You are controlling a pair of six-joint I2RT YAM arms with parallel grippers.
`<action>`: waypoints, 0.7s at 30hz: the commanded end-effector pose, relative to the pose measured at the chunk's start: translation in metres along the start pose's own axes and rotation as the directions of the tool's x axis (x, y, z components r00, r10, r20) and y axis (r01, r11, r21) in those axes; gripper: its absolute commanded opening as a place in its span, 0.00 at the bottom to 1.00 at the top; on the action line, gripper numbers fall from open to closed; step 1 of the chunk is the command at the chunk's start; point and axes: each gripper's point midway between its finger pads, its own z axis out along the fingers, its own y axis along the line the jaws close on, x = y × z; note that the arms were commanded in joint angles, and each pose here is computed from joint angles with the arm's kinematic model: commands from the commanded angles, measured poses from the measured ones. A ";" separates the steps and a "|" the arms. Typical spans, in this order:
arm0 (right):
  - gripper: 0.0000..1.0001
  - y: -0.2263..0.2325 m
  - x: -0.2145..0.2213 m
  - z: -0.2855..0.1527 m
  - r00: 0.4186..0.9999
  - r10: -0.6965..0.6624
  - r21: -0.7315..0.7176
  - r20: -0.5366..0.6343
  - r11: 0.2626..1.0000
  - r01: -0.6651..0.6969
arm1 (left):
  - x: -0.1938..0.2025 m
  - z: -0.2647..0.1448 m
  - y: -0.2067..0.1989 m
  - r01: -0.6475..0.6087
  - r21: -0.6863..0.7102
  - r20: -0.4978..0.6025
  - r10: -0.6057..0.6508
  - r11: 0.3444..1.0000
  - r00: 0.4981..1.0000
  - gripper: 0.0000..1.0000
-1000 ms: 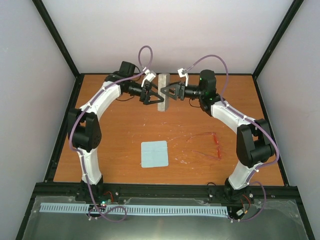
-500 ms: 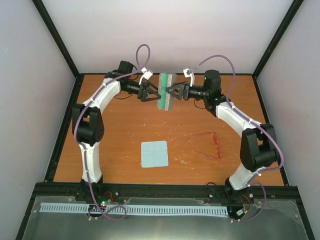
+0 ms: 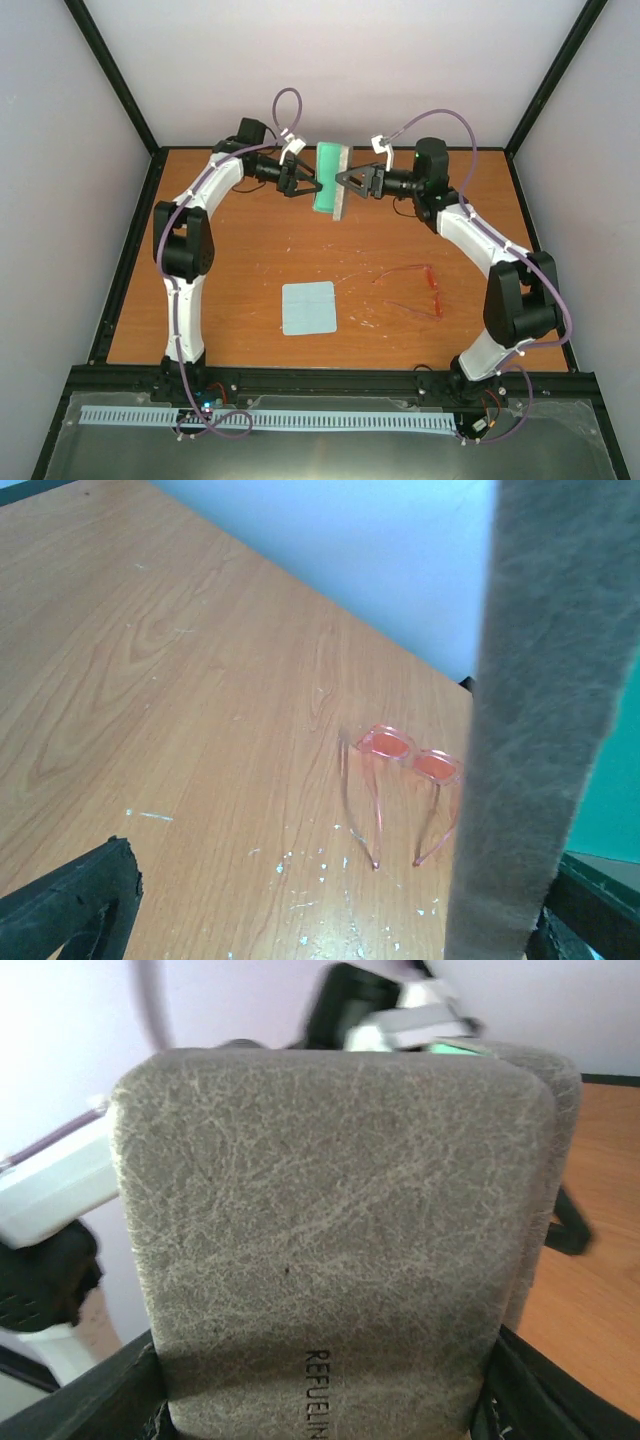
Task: Organize the sunglasses
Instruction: Open the sunglasses case.
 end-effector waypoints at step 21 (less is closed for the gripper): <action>0.03 0.040 -0.043 0.001 0.951 -0.215 0.008 0.222 0.976 0.218 | -0.009 -0.038 -0.025 -0.014 -0.091 0.085 0.022 0.996 0.996 0.99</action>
